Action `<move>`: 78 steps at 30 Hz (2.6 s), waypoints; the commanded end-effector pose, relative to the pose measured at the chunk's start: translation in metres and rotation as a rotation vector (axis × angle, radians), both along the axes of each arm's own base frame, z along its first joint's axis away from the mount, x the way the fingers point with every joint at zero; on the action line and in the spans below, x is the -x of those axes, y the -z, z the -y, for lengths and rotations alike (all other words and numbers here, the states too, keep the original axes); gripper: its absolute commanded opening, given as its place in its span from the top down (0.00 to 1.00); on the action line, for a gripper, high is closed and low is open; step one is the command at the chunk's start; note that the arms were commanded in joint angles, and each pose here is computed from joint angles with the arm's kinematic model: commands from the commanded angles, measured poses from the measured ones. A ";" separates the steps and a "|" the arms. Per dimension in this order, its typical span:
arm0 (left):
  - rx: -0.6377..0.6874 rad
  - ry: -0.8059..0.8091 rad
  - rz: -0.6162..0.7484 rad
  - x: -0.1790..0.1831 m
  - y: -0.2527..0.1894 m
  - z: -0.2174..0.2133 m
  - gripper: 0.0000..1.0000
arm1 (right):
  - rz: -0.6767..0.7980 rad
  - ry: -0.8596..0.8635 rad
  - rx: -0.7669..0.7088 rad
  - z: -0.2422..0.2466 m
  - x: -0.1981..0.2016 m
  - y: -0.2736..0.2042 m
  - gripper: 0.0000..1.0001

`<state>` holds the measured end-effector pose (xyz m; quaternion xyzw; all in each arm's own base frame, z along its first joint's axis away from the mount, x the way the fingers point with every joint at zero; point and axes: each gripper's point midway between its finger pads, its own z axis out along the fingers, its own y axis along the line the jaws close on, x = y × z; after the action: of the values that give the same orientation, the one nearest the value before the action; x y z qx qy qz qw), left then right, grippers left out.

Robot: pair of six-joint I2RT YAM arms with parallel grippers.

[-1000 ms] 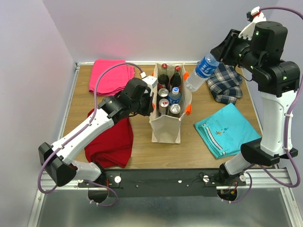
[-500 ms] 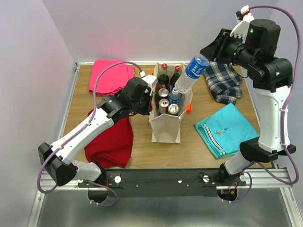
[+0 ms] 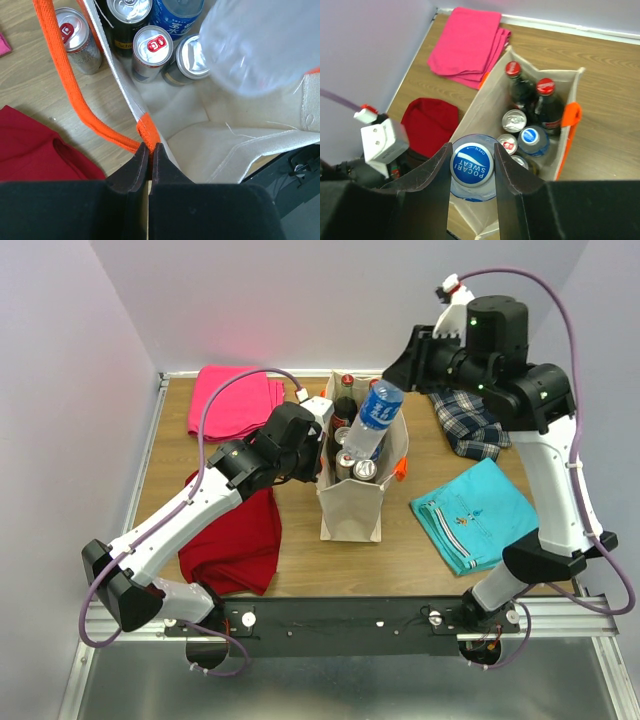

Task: Place the beverage into the canvas bag
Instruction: Place the drink in the canvas bag.

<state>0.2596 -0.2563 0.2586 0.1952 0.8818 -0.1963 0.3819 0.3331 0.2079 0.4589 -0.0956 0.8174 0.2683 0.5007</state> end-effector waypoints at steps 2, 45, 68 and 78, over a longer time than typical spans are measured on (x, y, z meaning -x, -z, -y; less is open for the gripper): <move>0.091 -0.012 0.106 -0.005 -0.047 0.006 1.00 | 0.078 -0.008 0.003 -0.026 0.009 -0.012 0.99; 0.140 -0.032 0.176 -0.011 -0.078 0.006 1.00 | -0.141 -0.112 0.201 -0.102 0.061 0.147 0.99; 0.180 -0.001 0.180 -0.007 -0.081 0.013 1.00 | -0.204 -0.155 0.283 -0.116 0.063 0.215 0.99; 0.216 0.053 0.174 0.000 -0.078 0.020 0.98 | -0.253 -0.214 0.311 -0.121 0.071 0.237 0.99</move>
<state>0.2633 -0.2590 0.2689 0.1916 0.8789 -0.1952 0.3908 0.2694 0.3037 0.2197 -0.2092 0.9020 0.1501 0.3466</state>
